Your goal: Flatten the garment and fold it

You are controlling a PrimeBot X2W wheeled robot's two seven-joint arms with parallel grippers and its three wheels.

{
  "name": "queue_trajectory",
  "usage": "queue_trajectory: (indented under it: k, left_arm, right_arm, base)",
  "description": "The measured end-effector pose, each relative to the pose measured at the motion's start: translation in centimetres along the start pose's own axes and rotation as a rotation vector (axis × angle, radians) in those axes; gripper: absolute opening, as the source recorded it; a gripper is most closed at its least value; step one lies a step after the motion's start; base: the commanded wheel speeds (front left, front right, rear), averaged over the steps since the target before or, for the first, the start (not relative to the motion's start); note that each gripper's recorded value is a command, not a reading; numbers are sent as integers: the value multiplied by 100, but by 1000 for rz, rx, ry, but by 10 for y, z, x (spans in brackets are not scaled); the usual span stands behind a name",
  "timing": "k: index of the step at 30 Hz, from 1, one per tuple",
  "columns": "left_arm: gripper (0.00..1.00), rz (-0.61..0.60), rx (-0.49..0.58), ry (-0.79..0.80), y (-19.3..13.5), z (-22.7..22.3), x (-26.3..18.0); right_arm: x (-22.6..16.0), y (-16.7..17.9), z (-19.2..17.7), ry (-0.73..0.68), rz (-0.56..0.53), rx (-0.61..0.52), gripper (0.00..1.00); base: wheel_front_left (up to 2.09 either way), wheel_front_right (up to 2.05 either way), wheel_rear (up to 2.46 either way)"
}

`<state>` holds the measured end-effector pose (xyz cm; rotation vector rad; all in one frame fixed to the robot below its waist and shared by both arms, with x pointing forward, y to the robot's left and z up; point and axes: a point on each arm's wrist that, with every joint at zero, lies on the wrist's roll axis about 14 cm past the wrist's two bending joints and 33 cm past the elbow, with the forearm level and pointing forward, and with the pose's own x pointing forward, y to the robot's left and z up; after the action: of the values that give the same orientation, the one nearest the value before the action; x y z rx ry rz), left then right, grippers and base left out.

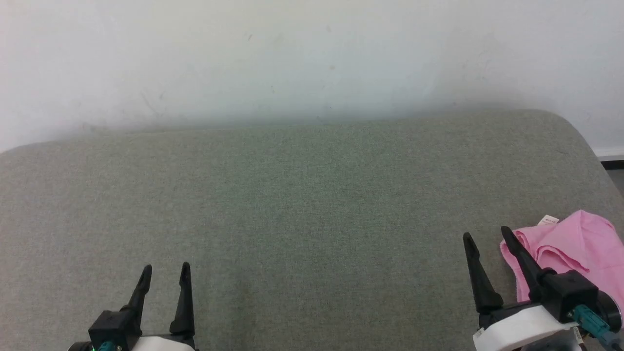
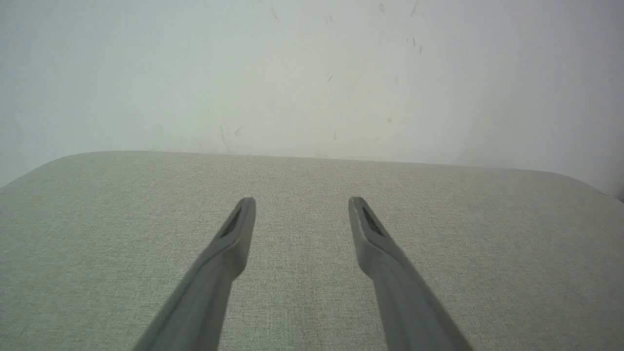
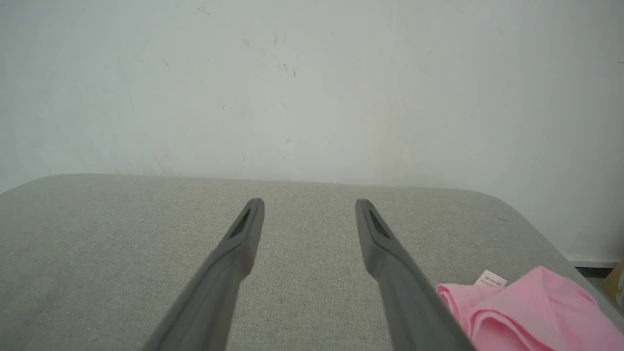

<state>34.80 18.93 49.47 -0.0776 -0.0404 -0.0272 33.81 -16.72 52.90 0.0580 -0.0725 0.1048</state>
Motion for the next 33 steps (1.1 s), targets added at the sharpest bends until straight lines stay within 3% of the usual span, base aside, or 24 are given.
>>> queue_trajectory:
  k: [4,5,33]
  left_arm:
    - [100,4,0,6,0,-2,-1]
    - [0,4,2,7,0,-2,-1]
    - [0,3,15,36,-2,-4,0]
  right_arm:
    - [1,0,0,0,0,-2,100]
    - [1,0,0,1,1,-2,0]
    - [5,1,-4,22,8,-13,0]
  base:
    - [0,0,0]
    - [0,0,0]
    - [0,0,0]
